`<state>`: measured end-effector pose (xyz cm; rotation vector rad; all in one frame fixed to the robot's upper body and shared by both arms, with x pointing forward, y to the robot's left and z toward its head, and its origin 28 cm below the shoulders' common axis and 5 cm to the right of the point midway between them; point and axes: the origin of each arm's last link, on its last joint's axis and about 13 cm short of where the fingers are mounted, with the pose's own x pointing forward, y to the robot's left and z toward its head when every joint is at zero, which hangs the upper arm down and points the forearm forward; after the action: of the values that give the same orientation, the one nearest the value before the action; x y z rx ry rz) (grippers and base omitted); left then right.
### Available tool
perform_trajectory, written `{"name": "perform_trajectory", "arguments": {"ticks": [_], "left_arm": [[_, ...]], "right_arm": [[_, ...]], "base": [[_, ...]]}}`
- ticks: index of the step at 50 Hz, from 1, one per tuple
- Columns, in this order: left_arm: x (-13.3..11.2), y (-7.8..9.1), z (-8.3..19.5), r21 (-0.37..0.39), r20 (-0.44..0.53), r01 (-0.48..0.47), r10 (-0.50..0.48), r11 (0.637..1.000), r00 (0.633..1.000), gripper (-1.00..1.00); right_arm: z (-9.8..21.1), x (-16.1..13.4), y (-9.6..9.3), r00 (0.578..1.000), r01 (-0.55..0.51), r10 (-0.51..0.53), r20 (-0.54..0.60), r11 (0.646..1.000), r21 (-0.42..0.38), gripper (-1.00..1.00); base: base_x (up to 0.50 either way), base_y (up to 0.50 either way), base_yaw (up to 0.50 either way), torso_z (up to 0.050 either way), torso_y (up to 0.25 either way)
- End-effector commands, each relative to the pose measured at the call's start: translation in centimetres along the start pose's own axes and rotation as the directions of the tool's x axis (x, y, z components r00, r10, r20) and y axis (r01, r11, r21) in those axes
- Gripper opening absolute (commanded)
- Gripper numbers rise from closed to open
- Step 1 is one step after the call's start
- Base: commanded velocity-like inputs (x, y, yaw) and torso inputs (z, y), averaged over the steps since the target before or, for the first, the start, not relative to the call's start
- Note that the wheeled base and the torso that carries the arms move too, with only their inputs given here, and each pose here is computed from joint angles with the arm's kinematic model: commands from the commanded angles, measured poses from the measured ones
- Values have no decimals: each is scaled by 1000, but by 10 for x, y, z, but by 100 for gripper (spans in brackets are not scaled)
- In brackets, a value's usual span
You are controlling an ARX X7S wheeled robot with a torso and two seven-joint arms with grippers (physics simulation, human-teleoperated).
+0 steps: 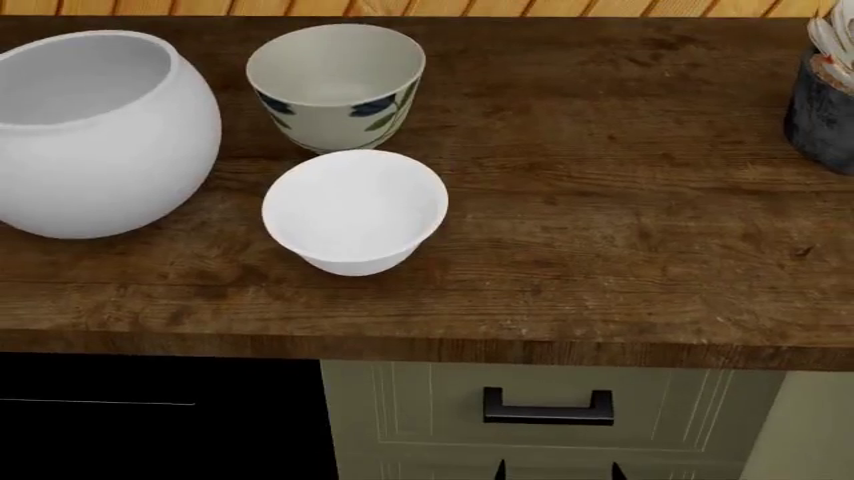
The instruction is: Stack the bowls from largest to smallest.
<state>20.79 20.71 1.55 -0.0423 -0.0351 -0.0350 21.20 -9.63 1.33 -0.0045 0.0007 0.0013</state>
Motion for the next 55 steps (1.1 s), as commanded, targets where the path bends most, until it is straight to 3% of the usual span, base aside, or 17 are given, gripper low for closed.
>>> {"name": "perform_trajectory", "arguments": {"ticks": [1, 2, 15, 38, 41, 42, 44, 45, 46, 50, 55], "left_arm": [[1, 0, 0, 15, 0, -15, 15, 1000, 1000, 100], [0, -1, 0, 41, 13, -14, 13, 999, 1000, 100], [2, 1, -3, 16, -4, -25, 25, 1000, 1000, 100], [2, 2, -7, 21, -20, -32, 32, 999, 999, 100], [1, 1, -5, 44, -64, 0, 3, 999, 998, 100], [1, 2, -2, 13, -76, 9, -8, 1000, 997, 100], [4, 6, 2, 102, -86, -2, 11, 995, 996, 100], [5, 10, 6, 39, -127, -13, 17, 999, 992, 100], [5, 14, 15, 26, -145, -29, 33, 999, 989, 100], [-2, 17, 59, 23, -91, -19, 21, 1000, 996, 100], [-20, 14, 113, 73, -20, -10, 11, 997, 1000, 100]], "right_arm": [[0, -1, 0, 1000, 1, -1, 7, 1000, 4, 100], [0, -1, 0, 1000, 10, -10, 10, 1000, -9, 100], [0, 1, 0, 1000, 6, -6, 8, 1000, 23, 100], [0, 1, -1, 1000, 6, -6, 5, 1000, 25, 100], [4, 1, -2, 1000, 11, -10, -20, 997, 72, 100], [8, 1, -5, 1000, 26, -25, -14, 995, 95, 100], [14, 4, -8, 997, 58, -58, -53, 998, 1, 100], [25, 4, -11, 997, 54, -52, -51, 998, 35, 100], [38, 3, -12, 997, 45, -42, -58, 998, 47, 100], [79, -6, -16, 998, 67, -67, -5, 998, 1, 100], [121, -21, -20, 994, 91, -88, 70, 995, -32, 100]], "base": [[0, 0, 0, 0, 0], [0, 0, 0, 0, 0], [0, 0, 0, 0, 0], [49, 500, 0, 0, 0], [34, 333, 0, 0, 0], [0, 0, 0, 0, 0], [0, 0, 0, 0, 0], [0, 0, 0, 0, 0], [0, 0, 0, 0, 0], [0, 0, 0, 0, 0], [0, 0, 0, 0, 0]]}}
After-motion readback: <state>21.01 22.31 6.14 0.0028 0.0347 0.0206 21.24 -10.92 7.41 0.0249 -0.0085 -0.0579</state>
